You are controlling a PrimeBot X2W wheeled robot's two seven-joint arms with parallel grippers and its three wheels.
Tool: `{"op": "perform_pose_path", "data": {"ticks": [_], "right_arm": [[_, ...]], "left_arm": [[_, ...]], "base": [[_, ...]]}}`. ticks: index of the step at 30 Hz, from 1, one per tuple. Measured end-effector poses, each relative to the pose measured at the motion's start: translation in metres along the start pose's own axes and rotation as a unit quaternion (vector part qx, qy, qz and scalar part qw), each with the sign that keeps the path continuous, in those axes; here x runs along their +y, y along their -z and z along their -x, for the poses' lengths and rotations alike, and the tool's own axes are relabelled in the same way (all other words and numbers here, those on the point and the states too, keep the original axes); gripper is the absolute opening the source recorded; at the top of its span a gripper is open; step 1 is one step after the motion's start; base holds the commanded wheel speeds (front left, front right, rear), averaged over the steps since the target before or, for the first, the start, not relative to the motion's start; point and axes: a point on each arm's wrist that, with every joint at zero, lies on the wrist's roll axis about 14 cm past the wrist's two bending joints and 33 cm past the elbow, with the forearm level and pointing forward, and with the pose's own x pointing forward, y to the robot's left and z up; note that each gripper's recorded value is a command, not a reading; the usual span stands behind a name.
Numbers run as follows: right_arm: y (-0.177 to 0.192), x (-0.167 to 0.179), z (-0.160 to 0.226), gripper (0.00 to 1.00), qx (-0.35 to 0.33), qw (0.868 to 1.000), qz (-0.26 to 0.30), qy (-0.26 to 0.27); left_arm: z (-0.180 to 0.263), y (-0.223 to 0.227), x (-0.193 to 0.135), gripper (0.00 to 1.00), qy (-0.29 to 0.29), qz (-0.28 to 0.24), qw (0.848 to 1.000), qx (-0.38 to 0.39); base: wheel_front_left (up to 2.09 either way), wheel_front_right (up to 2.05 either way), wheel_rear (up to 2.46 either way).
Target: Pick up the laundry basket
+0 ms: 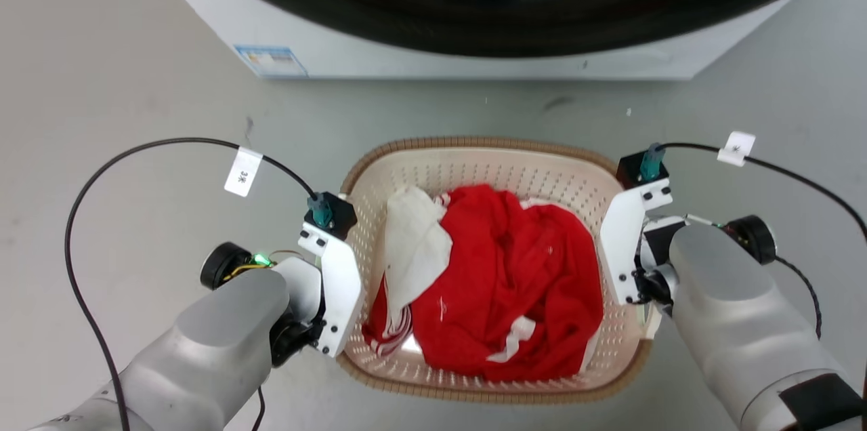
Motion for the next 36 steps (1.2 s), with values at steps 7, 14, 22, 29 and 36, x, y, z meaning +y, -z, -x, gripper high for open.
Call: {"op": "perform_pose_path", "data": {"ticks": [7, 14, 22, 29, 36], "right_arm": [[0.006, 0.013, 0.056, 0.0, -0.001, 1.0, 0.008, 0.002], [0.014, 0.022, 0.1, 0.0, -0.01, 1.0, 0.016, 0.011], [0.031, 0.027, 0.132, 0.0, -0.009, 1.0, 0.007, 0.014], [0.034, 0.032, 0.15, 0.0, -0.016, 1.0, 0.002, 0.011], [0.034, 0.035, 0.159, 0.0, -0.018, 1.0, 0.007, 0.013]], "left_arm": [[0.057, -0.002, -0.017, 0.0, -0.007, -0.019, 1.0, -0.007], [0.095, 0.004, -0.039, 0.0, -0.011, -0.033, 0.999, -0.016], [0.122, 0.014, -0.059, 0.0, -0.015, -0.058, 0.998, -0.01], [0.137, 0.016, -0.067, 0.0, -0.017, -0.067, 0.998, -0.012], [0.144, 0.024, -0.072, 0.0, -0.018, -0.069, 0.997, 0.005]], "base": [[0.0, 0.0, 0.0], [0.0, 0.0, 0.0], [0.0, 0.0, 0.0], [0.0, 0.0, 0.0], [0.0, 0.0, 0.0]]}}
